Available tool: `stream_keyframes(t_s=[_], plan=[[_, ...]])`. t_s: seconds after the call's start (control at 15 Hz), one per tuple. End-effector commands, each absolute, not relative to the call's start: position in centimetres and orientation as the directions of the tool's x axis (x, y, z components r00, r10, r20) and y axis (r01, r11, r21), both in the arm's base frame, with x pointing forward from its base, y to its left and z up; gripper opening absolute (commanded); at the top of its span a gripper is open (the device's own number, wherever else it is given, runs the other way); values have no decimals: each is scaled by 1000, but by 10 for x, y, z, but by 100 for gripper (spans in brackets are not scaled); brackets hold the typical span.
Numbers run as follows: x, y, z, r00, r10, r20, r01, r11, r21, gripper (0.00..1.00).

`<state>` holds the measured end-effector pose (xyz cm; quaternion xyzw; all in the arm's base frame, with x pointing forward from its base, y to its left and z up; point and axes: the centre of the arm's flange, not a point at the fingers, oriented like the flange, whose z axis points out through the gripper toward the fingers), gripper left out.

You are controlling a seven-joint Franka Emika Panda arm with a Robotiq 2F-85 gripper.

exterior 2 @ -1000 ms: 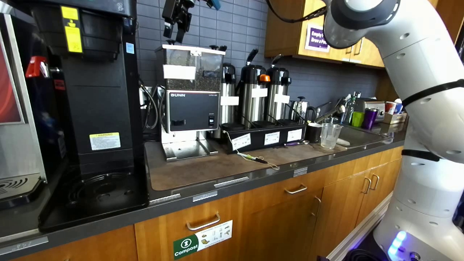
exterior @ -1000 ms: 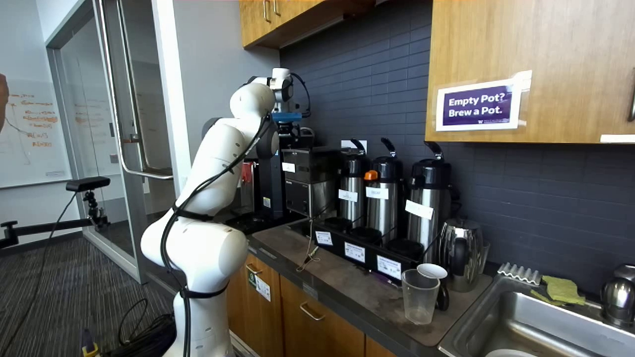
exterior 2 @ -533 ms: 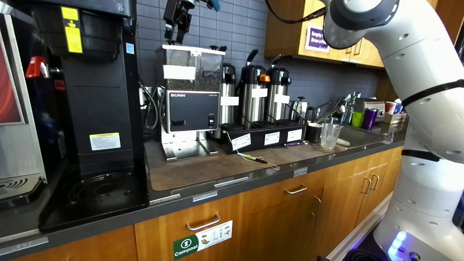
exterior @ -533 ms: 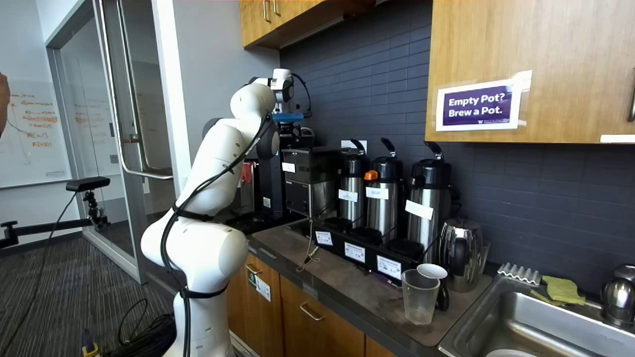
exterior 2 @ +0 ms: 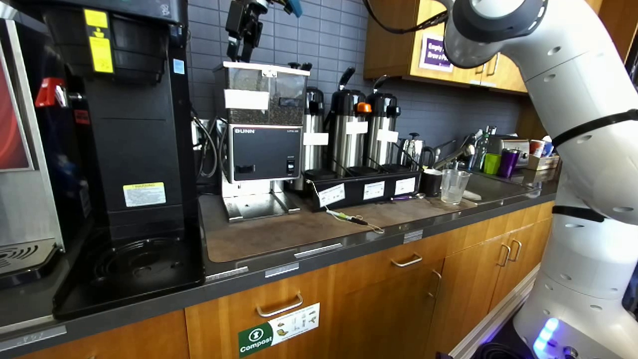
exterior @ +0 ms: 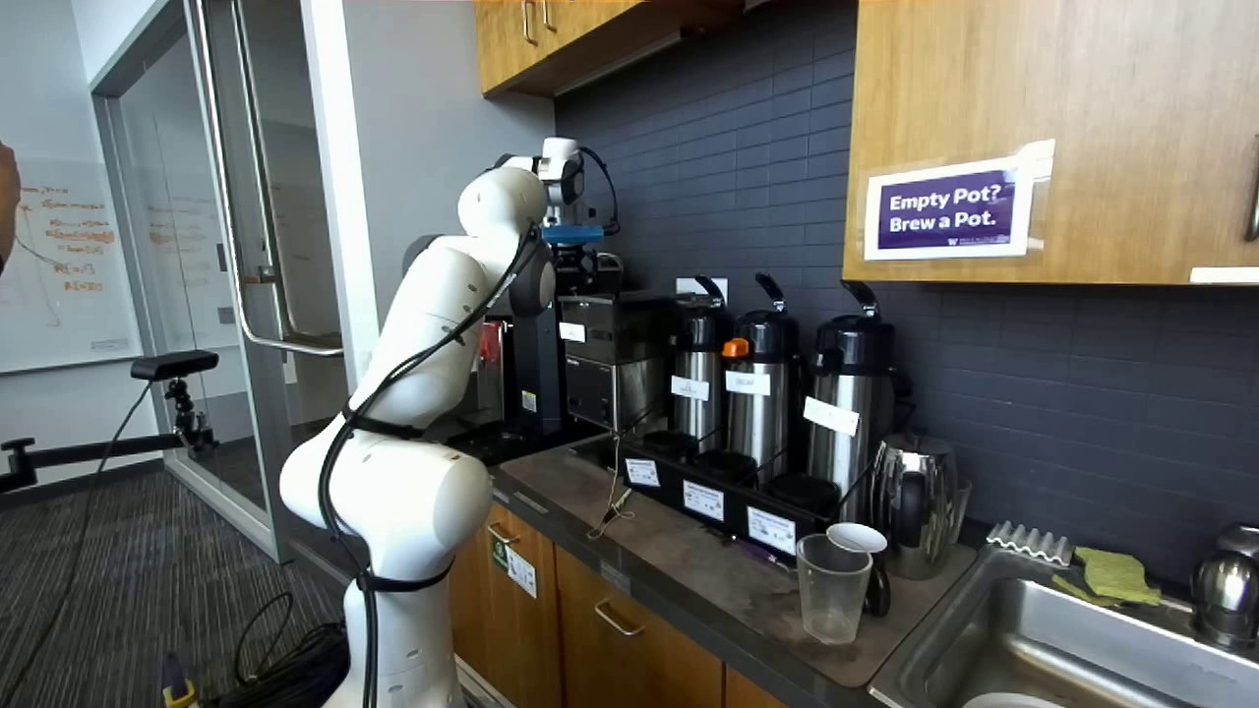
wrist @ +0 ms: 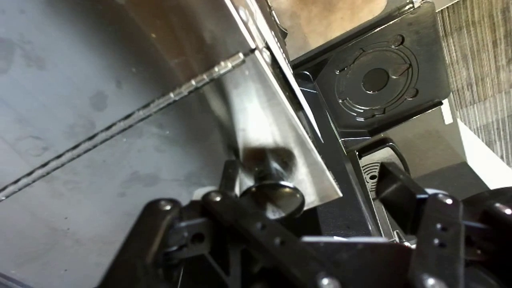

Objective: Open the lid on the top left side of the coffeemaker.

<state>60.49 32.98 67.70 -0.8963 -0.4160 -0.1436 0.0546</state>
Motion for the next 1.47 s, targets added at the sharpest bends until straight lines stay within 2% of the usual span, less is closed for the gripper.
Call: stream_keyframes(t_s=[0.0, 0.4, 1.4], plan=[[611, 327, 684, 596, 738, 318, 768, -639, 42, 57], [616, 320, 686, 596, 732, 330, 761, -646, 56, 14], [610, 326, 699, 595, 725, 348, 761, -647, 46, 13]])
